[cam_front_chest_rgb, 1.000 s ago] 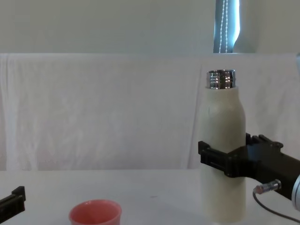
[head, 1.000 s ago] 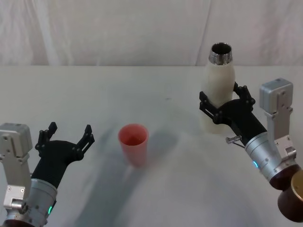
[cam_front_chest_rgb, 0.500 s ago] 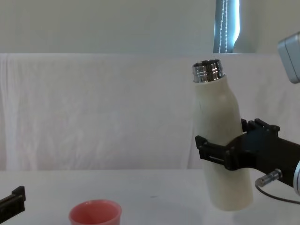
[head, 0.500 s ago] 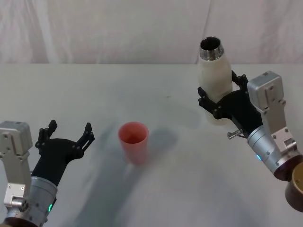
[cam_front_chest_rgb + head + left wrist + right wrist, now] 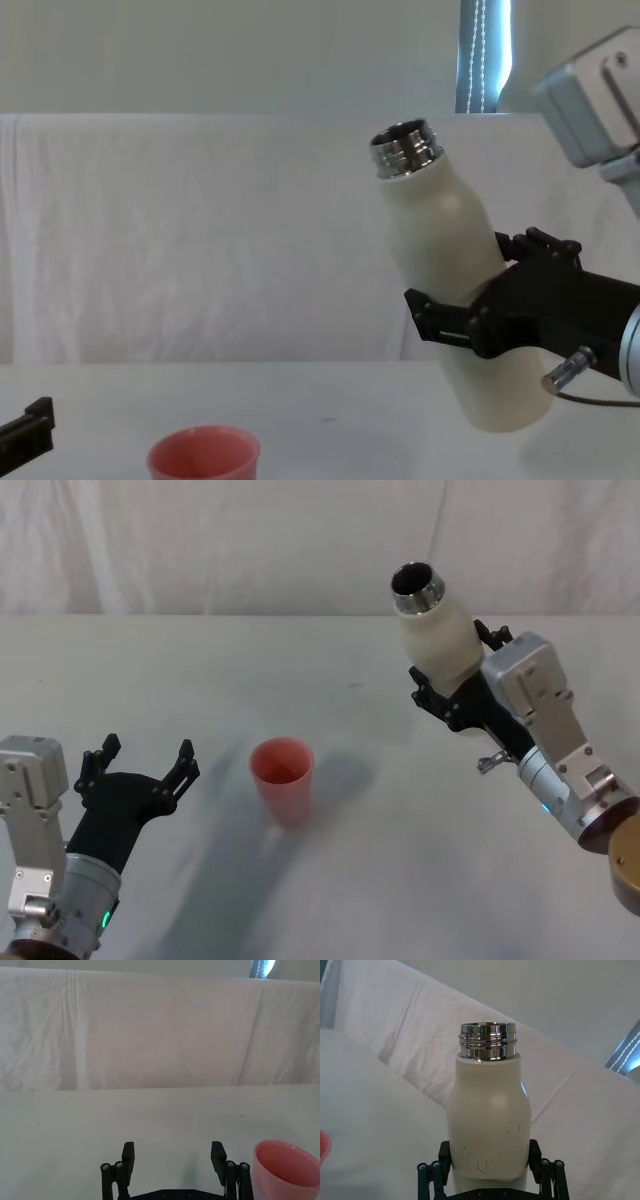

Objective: Grasp the thermos with one hand and pour water into the cup lid.

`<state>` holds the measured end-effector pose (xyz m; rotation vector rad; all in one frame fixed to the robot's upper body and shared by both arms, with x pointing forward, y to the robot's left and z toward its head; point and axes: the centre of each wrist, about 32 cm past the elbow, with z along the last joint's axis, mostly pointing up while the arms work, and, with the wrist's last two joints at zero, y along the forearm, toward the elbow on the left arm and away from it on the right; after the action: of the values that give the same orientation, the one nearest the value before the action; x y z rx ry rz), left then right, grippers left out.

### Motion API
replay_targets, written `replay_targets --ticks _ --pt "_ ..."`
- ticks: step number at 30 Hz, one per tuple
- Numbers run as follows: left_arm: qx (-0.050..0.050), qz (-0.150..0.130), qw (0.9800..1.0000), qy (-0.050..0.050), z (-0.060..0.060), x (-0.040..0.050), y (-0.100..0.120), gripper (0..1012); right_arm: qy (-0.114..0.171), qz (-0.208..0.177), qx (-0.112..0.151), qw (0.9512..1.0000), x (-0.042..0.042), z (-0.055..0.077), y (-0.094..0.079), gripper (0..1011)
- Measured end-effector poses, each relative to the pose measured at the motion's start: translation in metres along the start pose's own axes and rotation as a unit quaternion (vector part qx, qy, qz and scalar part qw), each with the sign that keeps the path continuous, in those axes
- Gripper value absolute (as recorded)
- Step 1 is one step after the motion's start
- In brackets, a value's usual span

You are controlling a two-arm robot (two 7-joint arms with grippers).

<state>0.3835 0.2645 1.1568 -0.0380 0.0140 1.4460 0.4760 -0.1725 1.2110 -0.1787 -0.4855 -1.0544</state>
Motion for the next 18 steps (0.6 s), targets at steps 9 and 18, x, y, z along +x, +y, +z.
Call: replay_targets --ticks 9,18 --pt "0.0 0.0 1.0 0.0 0.0 0.0 0.0 1001 -0.056 0.002 -0.007 0.9984 -0.0035 0.009 0.0 948" --pt "0.0 0.0 1.0 0.0 0.0 0.0 0.0 1001 -0.107 0.016 -0.008 0.994 -0.004 0.014 0.001 948"
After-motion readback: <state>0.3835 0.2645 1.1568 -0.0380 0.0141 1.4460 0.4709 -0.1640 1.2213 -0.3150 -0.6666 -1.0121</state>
